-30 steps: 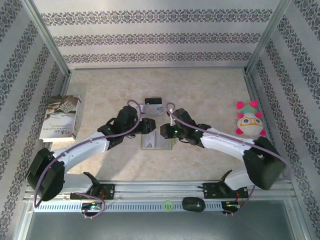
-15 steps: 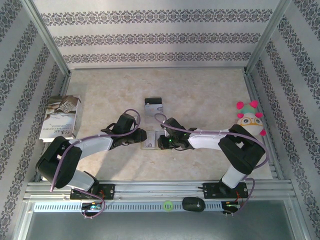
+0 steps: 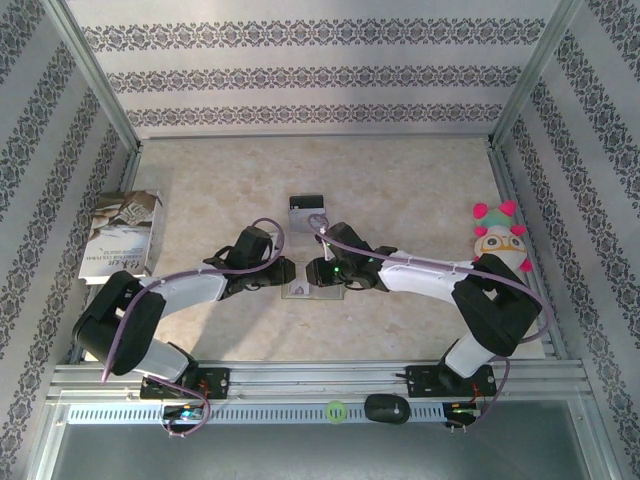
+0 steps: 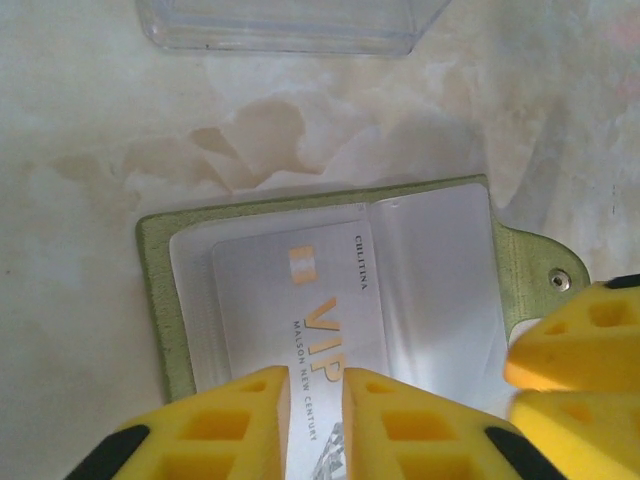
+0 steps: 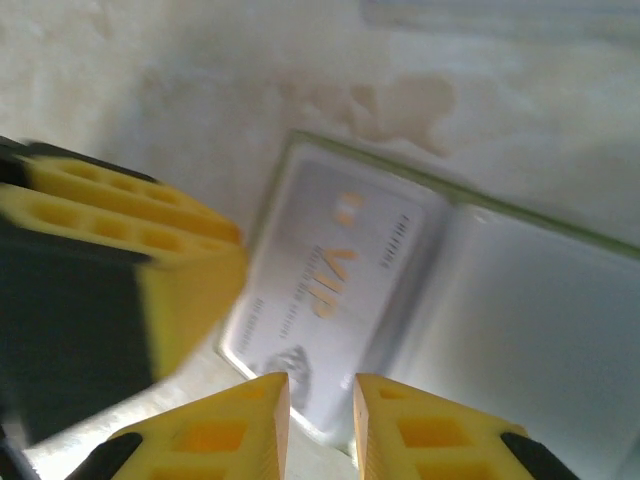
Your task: Take the credit cards out of the card holder
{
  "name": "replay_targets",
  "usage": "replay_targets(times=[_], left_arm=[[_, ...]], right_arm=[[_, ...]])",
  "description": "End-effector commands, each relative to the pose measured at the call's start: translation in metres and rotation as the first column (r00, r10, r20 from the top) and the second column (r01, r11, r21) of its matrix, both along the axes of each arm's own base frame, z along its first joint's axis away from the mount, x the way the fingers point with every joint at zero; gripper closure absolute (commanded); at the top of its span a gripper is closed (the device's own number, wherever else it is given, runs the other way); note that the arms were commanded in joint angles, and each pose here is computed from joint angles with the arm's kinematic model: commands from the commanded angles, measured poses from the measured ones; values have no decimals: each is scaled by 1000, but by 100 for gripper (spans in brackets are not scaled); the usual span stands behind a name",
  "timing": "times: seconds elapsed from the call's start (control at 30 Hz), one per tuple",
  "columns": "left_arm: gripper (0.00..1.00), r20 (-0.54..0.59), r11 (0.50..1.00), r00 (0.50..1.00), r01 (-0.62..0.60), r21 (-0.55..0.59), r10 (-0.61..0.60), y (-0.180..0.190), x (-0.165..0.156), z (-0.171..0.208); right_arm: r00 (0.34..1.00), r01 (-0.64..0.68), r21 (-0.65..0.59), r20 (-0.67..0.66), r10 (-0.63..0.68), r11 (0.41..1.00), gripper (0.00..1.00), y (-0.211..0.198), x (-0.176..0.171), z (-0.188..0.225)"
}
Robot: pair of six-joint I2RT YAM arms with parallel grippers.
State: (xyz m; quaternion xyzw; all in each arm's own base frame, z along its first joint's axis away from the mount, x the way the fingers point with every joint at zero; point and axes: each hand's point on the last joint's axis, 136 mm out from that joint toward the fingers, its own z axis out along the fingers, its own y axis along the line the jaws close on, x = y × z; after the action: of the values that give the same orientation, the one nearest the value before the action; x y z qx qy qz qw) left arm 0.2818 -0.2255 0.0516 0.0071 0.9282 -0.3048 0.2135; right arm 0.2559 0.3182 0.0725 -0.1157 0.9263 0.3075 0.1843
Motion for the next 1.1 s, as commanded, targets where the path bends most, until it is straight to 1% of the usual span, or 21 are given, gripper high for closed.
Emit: replay_targets(times=[0.0, 0.17, 0.4, 0.63, 0.9, 1.07], left_arm=[[84, 22, 1000, 1000, 19, -17, -19, -10, 6, 4], [91, -38, 998, 999, -8, 54, 10, 1, 1, -17], [95, -98, 997, 995, -26, 72, 33, 6, -7, -33], [96, -161, 997, 986, -29, 65, 39, 6, -17, -46], [96, -184, 998, 981, -46, 37, 52, 5, -21, -48], [95, -187, 998, 980, -59, 28, 63, 5, -21, -47]], right_arm=[[999, 4, 31, -36, -3, 1000, 77, 10, 8, -2], [995, 33, 47, -100, -28, 998, 78, 13, 9, -17], [987, 81, 63, -146, -71, 995, 80, 5, 12, -28], [981, 99, 48, -171, -90, 994, 82, -3, 10, -34], [976, 86, 66, -208, -71, 994, 84, 0, 3, -43], [970, 106, 48, -224, -93, 993, 87, -5, 0, -51]])
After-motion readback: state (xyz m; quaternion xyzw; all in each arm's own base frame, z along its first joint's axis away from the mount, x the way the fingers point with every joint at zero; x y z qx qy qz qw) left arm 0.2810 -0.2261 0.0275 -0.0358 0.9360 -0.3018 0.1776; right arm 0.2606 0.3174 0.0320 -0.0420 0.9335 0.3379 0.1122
